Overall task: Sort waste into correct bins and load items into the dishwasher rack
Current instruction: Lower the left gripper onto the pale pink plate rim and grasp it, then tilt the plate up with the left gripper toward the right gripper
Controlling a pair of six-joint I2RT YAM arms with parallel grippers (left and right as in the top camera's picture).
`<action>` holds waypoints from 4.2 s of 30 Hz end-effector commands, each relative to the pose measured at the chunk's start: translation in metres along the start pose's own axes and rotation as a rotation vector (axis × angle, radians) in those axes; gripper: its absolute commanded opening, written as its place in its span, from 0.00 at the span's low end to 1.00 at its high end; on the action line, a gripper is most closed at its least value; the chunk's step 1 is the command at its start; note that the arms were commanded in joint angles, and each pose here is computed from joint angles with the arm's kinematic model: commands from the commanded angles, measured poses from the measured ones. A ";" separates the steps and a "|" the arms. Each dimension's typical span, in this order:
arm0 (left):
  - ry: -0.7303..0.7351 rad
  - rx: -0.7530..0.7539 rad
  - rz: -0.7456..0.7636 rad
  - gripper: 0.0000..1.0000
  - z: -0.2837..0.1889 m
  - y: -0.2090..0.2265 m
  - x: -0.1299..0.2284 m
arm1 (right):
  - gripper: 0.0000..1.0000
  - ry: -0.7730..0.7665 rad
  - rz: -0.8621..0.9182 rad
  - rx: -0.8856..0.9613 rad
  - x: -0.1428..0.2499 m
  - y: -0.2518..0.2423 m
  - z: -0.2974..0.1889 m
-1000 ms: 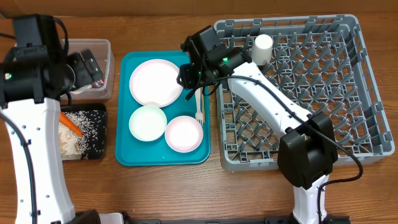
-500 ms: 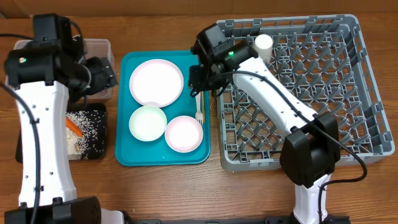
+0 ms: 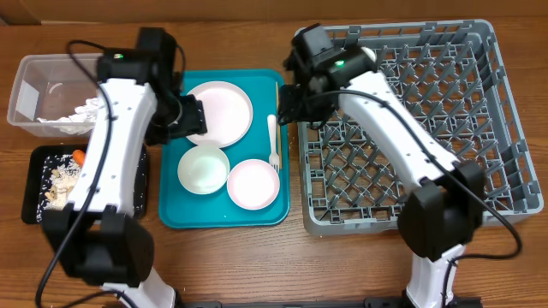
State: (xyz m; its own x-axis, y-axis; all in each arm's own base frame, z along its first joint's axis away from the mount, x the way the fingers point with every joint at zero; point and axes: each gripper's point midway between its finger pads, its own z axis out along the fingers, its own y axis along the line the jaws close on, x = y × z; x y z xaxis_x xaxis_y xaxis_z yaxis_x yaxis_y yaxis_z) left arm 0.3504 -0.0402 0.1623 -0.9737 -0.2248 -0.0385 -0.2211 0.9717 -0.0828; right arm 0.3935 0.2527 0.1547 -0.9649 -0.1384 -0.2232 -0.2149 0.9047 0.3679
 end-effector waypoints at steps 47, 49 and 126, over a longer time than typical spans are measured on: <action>-0.032 -0.131 -0.323 0.56 0.149 0.023 -0.068 | 0.47 0.035 0.024 0.055 0.035 -0.031 -0.083; -0.031 -0.132 -0.322 0.56 0.155 0.022 -0.069 | 0.47 0.035 0.024 0.055 0.035 -0.031 -0.083; -0.095 0.283 0.176 0.04 -0.063 -0.091 -0.043 | 0.61 -0.219 -0.037 -0.027 -0.030 -0.017 -0.069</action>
State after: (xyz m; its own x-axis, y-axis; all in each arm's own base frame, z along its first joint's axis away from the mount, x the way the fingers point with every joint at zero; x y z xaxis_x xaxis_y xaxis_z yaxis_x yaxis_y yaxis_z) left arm 0.4116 -0.1078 0.2132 -0.9881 -0.1035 -0.1135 -0.0639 0.9488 -0.3093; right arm 0.4177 0.2165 0.2270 -0.8929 -0.0834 -0.4424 -0.2724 0.8825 0.3834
